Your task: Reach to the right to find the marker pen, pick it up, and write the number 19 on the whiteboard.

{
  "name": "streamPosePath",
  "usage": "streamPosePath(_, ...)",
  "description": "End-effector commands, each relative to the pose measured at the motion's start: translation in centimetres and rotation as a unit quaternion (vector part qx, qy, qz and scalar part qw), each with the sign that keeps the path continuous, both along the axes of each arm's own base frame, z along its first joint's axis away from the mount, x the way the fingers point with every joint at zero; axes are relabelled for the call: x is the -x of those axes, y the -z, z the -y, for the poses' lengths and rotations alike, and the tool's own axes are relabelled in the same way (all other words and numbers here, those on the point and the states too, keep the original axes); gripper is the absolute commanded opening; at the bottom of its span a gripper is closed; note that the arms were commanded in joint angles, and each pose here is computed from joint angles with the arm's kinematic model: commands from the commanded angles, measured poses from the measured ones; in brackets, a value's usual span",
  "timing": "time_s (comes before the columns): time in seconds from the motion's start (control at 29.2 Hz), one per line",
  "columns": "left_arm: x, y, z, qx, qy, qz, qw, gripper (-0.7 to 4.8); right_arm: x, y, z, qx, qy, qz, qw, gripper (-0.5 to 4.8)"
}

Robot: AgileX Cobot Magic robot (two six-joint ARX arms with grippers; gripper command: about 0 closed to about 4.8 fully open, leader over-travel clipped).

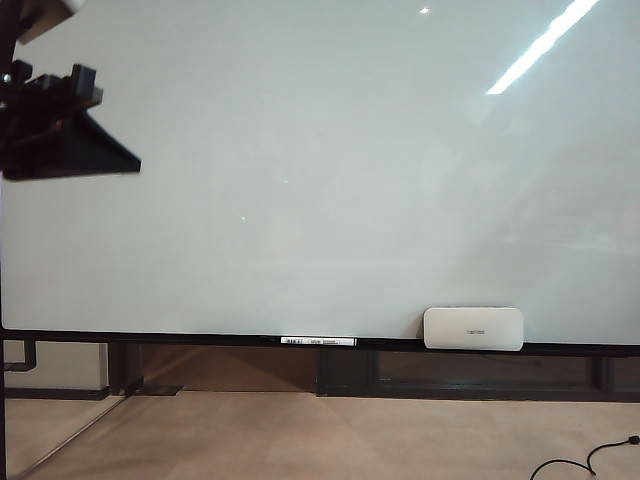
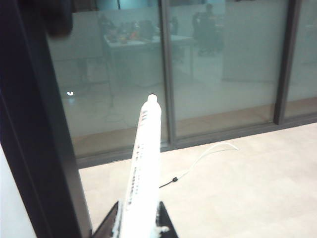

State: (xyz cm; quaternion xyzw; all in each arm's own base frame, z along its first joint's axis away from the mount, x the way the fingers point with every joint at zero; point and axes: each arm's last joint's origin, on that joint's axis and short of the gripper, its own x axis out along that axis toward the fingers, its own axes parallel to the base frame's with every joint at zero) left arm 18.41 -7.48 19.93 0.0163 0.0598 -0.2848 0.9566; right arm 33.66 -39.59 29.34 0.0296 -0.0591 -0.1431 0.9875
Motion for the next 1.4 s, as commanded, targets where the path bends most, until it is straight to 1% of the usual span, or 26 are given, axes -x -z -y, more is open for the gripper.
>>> streamPosePath(0.03,-0.2,-0.9,0.1,0.004,-0.001,0.018,1.000,-0.05,1.7,-3.2,-0.4,0.003,0.020,0.005,1.000,-0.05)
streamPosePath(0.27,-0.5,-2.9,0.2,0.005,-0.001,0.014,1.000,-0.05,5.8,-9.9,-2.5,0.011,0.043,0.015,0.999,-0.05)
streamPosePath(0.45,0.4,-5.4,-0.1,0.002,-0.001,0.007,1.000,-0.05,8.0,-14.1,-5.5,0.004,0.039,0.042,0.998,-0.05)
streamPosePath(0.58,1.7,-7.7,-0.6,0.006,-0.001,0.017,1.000,-0.05,9.1,-16.7,-8.0,-0.014,0.019,0.087,0.996,-0.05)
streamPosePath(0.65,2.7,-8.8,-1.0,0.008,0.000,0.028,1.000,-0.05,9.2,-17.7,-9.7,-0.027,-0.004,0.104,0.994,-0.05)
streamPosePath(0.72,3.7,-9.7,-1.4,0.012,-0.001,0.039,0.999,-0.05,9.0,-18.6,-11.4,-0.028,-0.032,0.108,0.993,-0.05)
streamPosePath(0.82,5.3,-10.7,-2.0,0.017,-0.001,0.053,0.998,-0.05,8.6,-20.4,-14.8,-0.022,-0.089,0.111,0.990,-0.05)
streamPosePath(0.89,6.4,-11.1,-2.4,0.018,-0.001,0.061,0.998,-0.05,8.6,-21.4,-16.9,-0.018,-0.113,0.114,0.987,-0.05)
streamPosePath(0.99,8.0,-11.4,-3.0,0.017,-0.001,0.075,0.997,-0.05,8.8,-23.2,-20.9,-0.002,-0.167,0.123,0.978,-0.05)
streamPosePath(1.13,10.0,-11.5,-3.7,0.022,-0.001,0.088,0.996,-0.05,9.4,-25.3,-26.5,0.009,-0.247,0.136,0.959,-0.05)
streamPosePath(1.23,11.1,-11.5,-4.2,0.025,-0.012,0.096,0.995,-0.05,9.9,-26.2,-30.9,0.001,-0.306,0.137,0.942,-0.05)
streamPosePath(1.27,11.5,-11.5,-4.4,0.026,-0.025,0.099,0.994,-0.05,10.0,-26.3,-32.2,-0.008,-0.320,0.135,0.938,-0.05)
streamPosePath(1.34,12.3,-11.5,-4.8,0.030,-0.039,0.111,0.993,-0.05,10.4,-26.5,-35.1,-0.003,-0.346,0.128,0.930,-0.05)
streamPosePath(1.4,13.0,-11.7,-5.1,0.037,-0.040,0.128,0.990,-0.05,10.9,-26.4,-37.7,-0.001,-0.347,0.115,0.931,-0.05)
